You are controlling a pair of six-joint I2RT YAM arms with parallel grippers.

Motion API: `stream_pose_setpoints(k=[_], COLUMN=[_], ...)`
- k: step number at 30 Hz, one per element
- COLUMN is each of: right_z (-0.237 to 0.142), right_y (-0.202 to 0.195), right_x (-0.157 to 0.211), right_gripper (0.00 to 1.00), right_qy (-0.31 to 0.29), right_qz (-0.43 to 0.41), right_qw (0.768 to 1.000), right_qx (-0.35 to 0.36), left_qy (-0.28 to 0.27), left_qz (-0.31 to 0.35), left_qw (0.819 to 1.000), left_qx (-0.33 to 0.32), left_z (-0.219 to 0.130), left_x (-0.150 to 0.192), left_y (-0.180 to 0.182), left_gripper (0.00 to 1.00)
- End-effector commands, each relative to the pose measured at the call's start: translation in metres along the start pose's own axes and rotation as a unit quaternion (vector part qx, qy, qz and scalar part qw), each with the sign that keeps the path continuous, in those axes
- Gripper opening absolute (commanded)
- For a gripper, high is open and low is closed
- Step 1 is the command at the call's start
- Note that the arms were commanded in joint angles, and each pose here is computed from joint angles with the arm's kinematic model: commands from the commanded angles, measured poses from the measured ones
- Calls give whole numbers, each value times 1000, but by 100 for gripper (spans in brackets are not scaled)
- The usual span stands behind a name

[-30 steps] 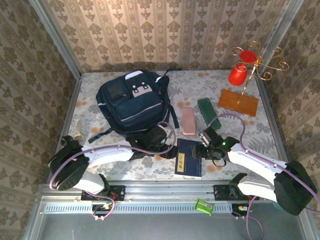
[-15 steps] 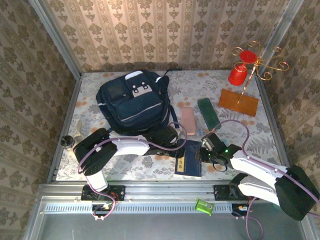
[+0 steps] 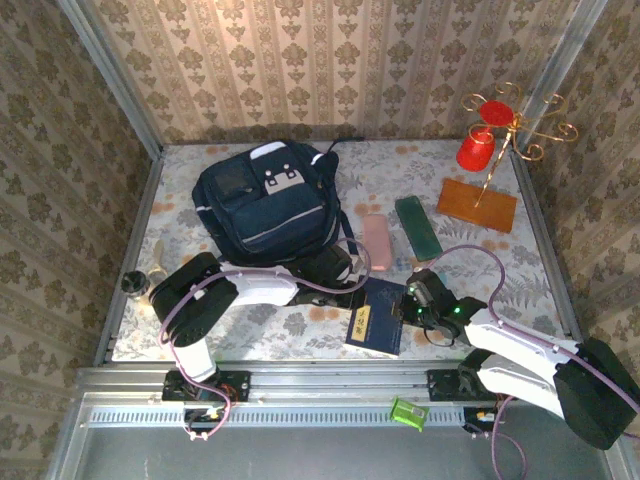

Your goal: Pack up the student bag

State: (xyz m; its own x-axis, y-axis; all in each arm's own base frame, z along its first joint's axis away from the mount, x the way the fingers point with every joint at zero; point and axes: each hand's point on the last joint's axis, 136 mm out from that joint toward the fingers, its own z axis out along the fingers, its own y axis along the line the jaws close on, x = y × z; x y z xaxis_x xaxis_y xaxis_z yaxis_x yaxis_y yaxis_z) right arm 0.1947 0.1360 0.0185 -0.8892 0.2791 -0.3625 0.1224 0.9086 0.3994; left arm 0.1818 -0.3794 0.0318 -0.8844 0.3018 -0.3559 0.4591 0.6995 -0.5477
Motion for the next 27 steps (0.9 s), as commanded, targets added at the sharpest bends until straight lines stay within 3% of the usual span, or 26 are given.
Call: stream_pose_setpoints(k=[1,6,10,11,16,27], right_z=[2,6,7,6,-9,-48], right_y=[36,39,41,41,45,130], right_x=[-7,-9,-10,-11,-17,-43], right_gripper=[28,27,30,32,58,96], right_qy=[-7,-7,-2,-2,-5,-12], right_qz=[3,0,-9,-14,-76,-140], right_qw=[997,997,997,998,995,958], right_qx=[-75,-75,-71,-68,-60,-251], left_qy=[-9,-26,-40,-46,-91,-243], left_qz=[9,6,6,3,0,8], left_qw=[999,999,997,997,993,953], left_qx=[49,47,61,62,79,178], left_z=[-1,-10,-21,-25,-56,-160], left_x=[-10,-15,-18,-18,-19,-65], left_y=[-26,-23,-23,-21,-9,-20], left_gripper=[31,19,0,0,0,0])
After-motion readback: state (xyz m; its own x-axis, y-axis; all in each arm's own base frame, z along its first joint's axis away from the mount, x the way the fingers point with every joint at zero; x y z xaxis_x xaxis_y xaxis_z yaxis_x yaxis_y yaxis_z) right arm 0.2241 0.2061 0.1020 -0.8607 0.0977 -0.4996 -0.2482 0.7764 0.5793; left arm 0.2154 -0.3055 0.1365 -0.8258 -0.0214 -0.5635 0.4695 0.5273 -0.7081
